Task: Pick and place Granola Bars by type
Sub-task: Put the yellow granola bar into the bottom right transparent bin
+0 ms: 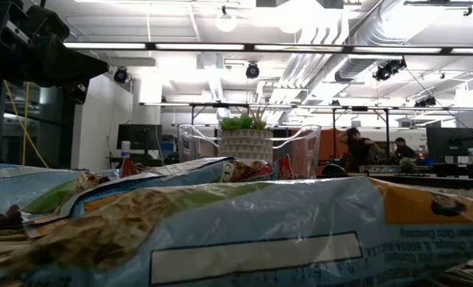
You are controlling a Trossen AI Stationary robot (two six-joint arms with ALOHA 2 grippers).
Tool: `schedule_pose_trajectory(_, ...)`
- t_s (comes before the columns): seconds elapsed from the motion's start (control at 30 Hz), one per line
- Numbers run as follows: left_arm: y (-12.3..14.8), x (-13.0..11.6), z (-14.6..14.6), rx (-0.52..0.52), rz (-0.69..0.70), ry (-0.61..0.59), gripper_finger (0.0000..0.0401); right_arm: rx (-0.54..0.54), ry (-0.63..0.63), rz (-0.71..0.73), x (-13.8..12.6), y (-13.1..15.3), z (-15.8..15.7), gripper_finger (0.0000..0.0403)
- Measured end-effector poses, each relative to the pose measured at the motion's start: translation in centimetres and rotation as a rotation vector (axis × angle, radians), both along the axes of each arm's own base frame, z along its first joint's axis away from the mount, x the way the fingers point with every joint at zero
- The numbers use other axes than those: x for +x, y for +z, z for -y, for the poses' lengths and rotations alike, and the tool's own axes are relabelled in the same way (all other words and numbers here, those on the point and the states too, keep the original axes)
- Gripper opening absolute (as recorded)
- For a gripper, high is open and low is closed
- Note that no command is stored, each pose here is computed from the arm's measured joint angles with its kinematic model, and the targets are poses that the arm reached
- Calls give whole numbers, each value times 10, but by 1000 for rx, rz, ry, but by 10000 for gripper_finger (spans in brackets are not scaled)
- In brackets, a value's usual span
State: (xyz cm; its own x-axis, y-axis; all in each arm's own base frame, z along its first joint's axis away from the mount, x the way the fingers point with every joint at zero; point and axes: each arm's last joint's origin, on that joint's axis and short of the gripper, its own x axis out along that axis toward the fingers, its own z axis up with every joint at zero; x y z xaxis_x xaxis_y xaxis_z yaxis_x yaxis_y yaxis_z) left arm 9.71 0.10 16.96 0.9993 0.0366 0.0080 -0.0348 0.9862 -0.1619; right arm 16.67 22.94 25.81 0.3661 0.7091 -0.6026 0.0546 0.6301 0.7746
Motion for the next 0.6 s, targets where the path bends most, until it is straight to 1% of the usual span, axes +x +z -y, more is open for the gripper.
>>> schedule_pose_trajectory(0.13,0,0,0,0,0,0,1,-25,-54,193,20,31,5,177)
schedule_pose_trajectory(0.3,0,0,0,0,0,0,1,-118,-105,462,41,69,16,177)
schedule_pose_trajectory(0.37,0,0,0,0,0,0,1,-173,-121,566,48,82,22,177)
schedule_pose_trajectory(0.47,0,0,0,0,0,0,1,-284,-135,711,56,98,30,177)
schedule_pose_trajectory(0.6,0,0,0,0,0,0,1,-420,-133,843,65,107,40,177)
